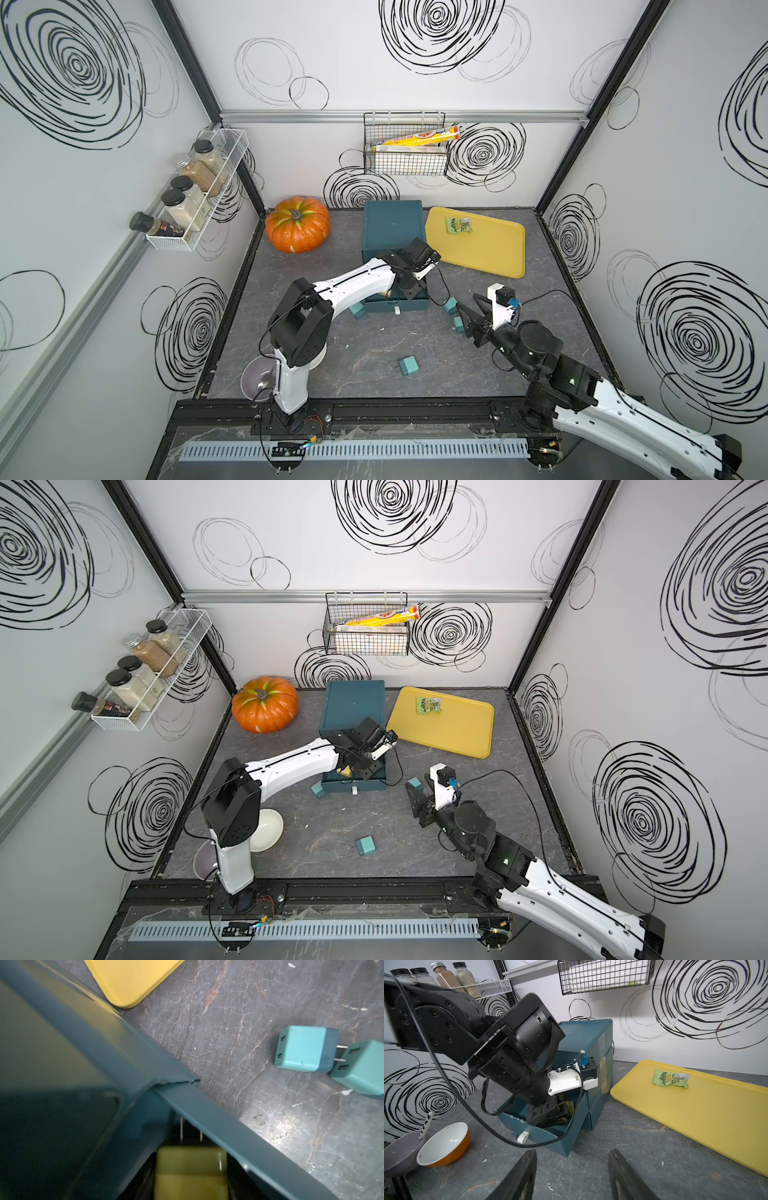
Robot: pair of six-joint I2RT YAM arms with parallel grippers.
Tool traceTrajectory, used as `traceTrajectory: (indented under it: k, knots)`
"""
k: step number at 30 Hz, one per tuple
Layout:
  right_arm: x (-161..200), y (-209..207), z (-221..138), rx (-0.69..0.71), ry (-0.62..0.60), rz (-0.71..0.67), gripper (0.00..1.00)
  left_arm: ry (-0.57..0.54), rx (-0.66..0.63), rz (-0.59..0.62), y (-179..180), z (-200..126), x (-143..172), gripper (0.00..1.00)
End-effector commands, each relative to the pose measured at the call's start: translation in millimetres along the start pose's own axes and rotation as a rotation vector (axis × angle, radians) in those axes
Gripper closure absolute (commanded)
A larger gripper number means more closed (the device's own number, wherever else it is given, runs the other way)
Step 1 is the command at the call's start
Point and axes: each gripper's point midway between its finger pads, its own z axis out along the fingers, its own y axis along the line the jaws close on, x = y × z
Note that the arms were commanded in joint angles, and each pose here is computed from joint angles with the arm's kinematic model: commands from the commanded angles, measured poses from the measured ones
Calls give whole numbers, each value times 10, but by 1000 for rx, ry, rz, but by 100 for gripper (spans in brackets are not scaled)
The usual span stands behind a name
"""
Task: Place the plugs into the drawer by color
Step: Open the drawer in the storage box, then close the drawer in the storage box.
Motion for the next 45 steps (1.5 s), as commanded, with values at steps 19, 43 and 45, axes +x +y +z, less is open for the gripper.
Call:
traceTrajectory:
  k: [19, 43, 45]
  knots:
    - [449, 530, 377, -219, 212, -107, 56, -733, -17, -445, 481, -2067, -688, 33]
    - [946, 762, 1192, -158, 489, -227, 75, -731, 150, -1004, 1897, -1326, 76, 42]
    - [912, 800, 1282, -155, 495, -239, 77, -704, 180, -997, 1847, -1260, 54, 64]
